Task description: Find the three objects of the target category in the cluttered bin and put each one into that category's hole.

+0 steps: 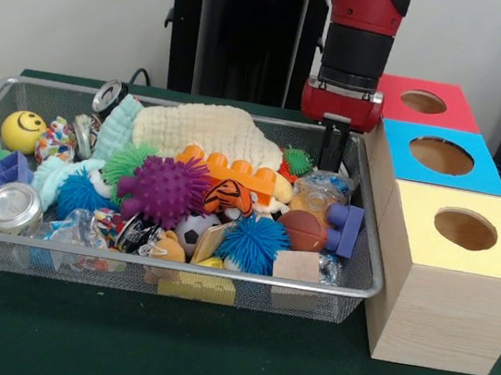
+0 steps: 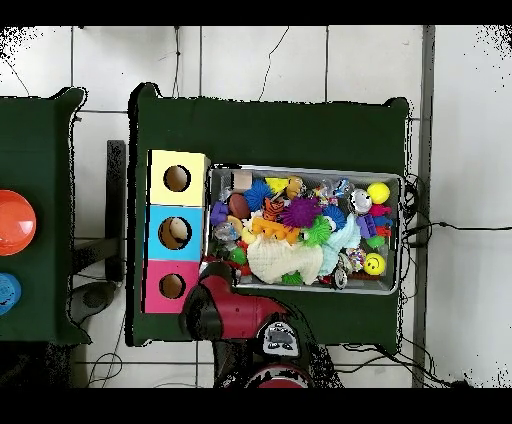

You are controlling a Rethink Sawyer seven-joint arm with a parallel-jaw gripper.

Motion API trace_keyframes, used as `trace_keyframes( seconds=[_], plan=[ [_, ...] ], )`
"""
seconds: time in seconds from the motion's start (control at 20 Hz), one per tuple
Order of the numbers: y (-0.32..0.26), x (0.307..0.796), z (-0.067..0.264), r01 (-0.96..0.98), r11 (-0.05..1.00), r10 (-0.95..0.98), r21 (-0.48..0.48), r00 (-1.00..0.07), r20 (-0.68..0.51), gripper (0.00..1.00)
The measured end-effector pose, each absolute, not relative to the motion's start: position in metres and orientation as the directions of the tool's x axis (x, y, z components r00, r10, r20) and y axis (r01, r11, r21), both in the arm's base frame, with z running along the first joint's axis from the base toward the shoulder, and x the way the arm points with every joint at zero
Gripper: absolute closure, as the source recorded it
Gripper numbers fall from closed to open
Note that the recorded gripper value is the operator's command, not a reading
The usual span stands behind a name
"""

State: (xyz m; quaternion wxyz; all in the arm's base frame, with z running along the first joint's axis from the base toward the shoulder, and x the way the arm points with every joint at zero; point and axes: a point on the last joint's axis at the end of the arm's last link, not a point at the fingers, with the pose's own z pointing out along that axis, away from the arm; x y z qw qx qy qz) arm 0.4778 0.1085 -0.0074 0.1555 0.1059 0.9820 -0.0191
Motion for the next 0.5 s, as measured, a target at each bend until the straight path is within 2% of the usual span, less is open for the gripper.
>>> trace_keyframes(
  seconds=[0.5],
  plan=[
    [0.1071,0.4815,-0.0087,0.228,0.974,0.222,0.016,-0.926,-0.305,1.00]
  ],
)
